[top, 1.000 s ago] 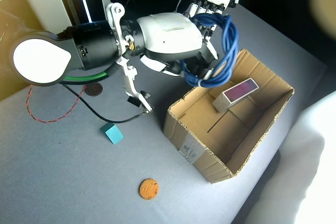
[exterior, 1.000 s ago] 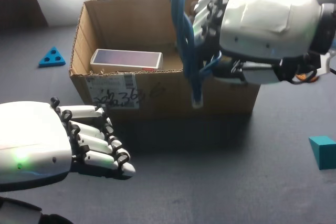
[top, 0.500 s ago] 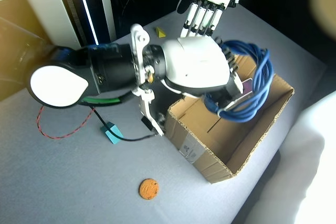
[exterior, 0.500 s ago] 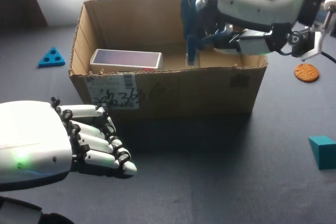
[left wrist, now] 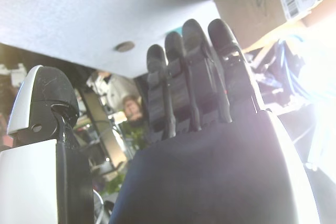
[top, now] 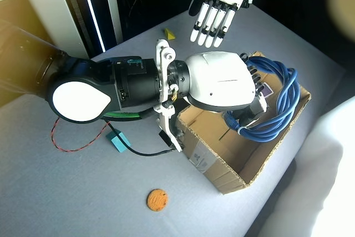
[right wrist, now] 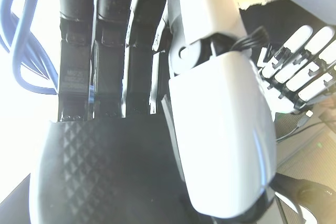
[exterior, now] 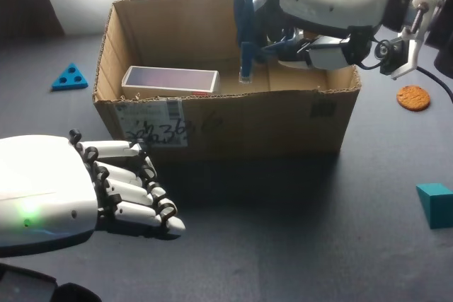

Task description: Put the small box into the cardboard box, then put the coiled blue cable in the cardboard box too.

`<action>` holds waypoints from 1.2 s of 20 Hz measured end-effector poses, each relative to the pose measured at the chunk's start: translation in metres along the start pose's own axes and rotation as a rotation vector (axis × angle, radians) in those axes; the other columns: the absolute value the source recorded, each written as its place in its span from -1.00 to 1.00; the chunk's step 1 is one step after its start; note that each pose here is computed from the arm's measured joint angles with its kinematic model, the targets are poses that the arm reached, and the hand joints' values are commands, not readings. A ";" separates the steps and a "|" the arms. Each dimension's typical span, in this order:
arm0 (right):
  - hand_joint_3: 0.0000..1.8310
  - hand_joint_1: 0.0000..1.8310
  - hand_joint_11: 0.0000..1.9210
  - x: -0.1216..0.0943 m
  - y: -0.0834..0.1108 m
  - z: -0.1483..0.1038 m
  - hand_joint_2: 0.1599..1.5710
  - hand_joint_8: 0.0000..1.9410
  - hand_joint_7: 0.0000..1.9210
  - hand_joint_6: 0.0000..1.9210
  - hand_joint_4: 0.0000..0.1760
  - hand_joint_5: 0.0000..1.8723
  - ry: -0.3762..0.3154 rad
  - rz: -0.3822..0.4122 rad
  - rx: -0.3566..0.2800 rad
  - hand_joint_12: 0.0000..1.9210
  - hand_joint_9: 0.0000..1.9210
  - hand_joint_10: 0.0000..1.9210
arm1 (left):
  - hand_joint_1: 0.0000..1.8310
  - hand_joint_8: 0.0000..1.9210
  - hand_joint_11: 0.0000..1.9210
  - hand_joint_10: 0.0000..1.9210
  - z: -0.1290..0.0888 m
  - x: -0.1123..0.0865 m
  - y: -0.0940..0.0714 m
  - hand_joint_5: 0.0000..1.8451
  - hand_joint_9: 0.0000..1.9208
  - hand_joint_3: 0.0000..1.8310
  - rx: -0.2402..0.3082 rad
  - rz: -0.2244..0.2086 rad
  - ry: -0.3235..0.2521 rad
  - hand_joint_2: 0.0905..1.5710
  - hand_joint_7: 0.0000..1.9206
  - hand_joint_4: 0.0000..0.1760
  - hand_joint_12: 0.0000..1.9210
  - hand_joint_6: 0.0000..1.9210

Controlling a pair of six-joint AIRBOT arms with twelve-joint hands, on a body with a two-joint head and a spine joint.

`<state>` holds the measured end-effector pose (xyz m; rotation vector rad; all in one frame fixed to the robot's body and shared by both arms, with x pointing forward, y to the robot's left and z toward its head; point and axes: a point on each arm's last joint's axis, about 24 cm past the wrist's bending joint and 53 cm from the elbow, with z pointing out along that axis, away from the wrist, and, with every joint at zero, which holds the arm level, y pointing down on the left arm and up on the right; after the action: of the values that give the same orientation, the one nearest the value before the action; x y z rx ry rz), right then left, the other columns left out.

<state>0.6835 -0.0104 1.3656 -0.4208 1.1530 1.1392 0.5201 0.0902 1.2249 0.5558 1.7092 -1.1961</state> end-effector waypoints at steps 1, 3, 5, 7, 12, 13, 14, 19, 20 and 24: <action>-0.99 0.35 -0.25 0.000 0.000 0.000 0.37 0.02 -0.01 0.15 -1.00 -0.01 0.000 0.000 0.000 0.20 -0.07 -0.16 | -0.30 -1.00 -0.99 -0.99 0.000 0.000 0.000 -0.51 -0.53 -1.00 -0.001 0.000 0.000 0.42 -0.52 -1.00 -0.08 -1.00; -1.00 0.27 -0.44 0.001 0.000 0.001 0.38 -0.39 -0.08 0.10 -1.00 -0.01 0.001 -0.002 0.001 0.29 -0.11 -0.42 | -0.29 -0.99 -0.96 -0.99 0.000 0.000 0.000 -0.49 -0.51 -1.00 -0.001 0.001 0.001 0.41 -0.51 -1.00 -0.08 -0.99; -1.00 0.28 -0.58 0.002 0.000 0.001 0.23 -0.83 -0.12 -0.71 -1.00 -0.16 0.002 -0.001 0.001 0.26 -0.18 -0.64 | -0.36 -1.00 -0.99 -1.00 0.000 0.000 0.000 -0.54 -0.57 -0.99 0.000 0.001 0.000 0.44 -0.57 -1.00 -0.10 -1.00; -1.00 0.28 -0.64 0.005 0.000 0.001 0.21 -0.98 -0.14 -0.89 -1.00 -0.15 0.006 -0.001 0.000 0.24 -0.20 -0.79 | -0.34 -1.00 -1.00 -0.99 0.000 0.000 0.000 -0.55 -0.57 -0.99 -0.001 0.001 0.001 0.44 -0.57 -1.00 -0.10 -1.00; -1.00 0.27 -0.69 0.005 0.001 0.001 0.21 -1.00 -0.16 -0.95 -1.00 -0.17 0.005 -0.001 -0.003 0.22 -0.22 -0.87 | -0.29 -0.98 -0.99 -0.99 0.000 0.000 0.000 -0.51 -0.54 -1.00 0.001 0.001 -0.001 0.42 -0.53 -1.00 -0.09 -0.99; -1.00 0.26 -0.69 0.005 0.001 0.001 0.17 -1.00 -0.17 -0.97 -1.00 -0.18 0.005 -0.001 -0.003 0.21 -0.23 -0.88 | -0.31 -0.99 -1.00 -1.00 0.000 0.000 0.000 -0.51 -0.57 -1.00 0.001 0.001 -0.001 0.43 -0.55 -1.00 -0.09 -0.99; -1.00 0.21 -0.79 0.005 0.001 0.001 0.15 -1.00 -0.26 -1.00 -1.00 -0.26 0.005 -0.001 -0.003 0.28 -0.29 -0.94 | -0.33 -0.99 -1.00 -0.99 0.000 0.000 0.000 -0.51 -0.56 -1.00 0.000 0.001 -0.001 0.43 -0.53 -1.00 -0.11 -1.00; -1.00 0.17 -0.85 0.005 0.001 0.001 0.18 -1.00 -0.36 -0.99 -1.00 -0.32 0.005 -0.002 -0.003 0.28 -0.37 -0.99 | -0.32 -1.00 -1.00 -1.00 0.001 0.001 -0.001 -0.53 -0.55 -1.00 0.000 0.001 0.002 0.42 -0.54 -1.00 -0.09 -1.00; -1.00 0.17 -0.85 0.005 0.001 0.001 0.18 -1.00 -0.36 -0.99 -1.00 -0.32 0.003 -0.002 -0.004 0.28 -0.37 -1.00 | -0.34 -0.99 -1.00 -1.00 0.001 0.001 -0.001 -0.52 -0.55 -1.00 -0.001 0.000 0.002 0.43 -0.53 -1.00 -0.09 -1.00; -1.00 0.17 -0.88 0.001 0.000 0.001 0.19 -1.00 -0.37 -0.99 -1.00 -0.32 -0.011 -0.022 0.000 0.32 -0.39 -0.99 | -0.32 -1.00 -0.99 -1.00 0.001 0.000 0.000 -0.52 -0.55 -1.00 -0.004 -0.007 -0.003 0.43 -0.54 -1.00 -0.10 -1.00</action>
<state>0.6839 -0.0091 1.3651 -0.4258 1.1361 1.1218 0.5205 0.0896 1.2252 0.5459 1.7115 -1.1981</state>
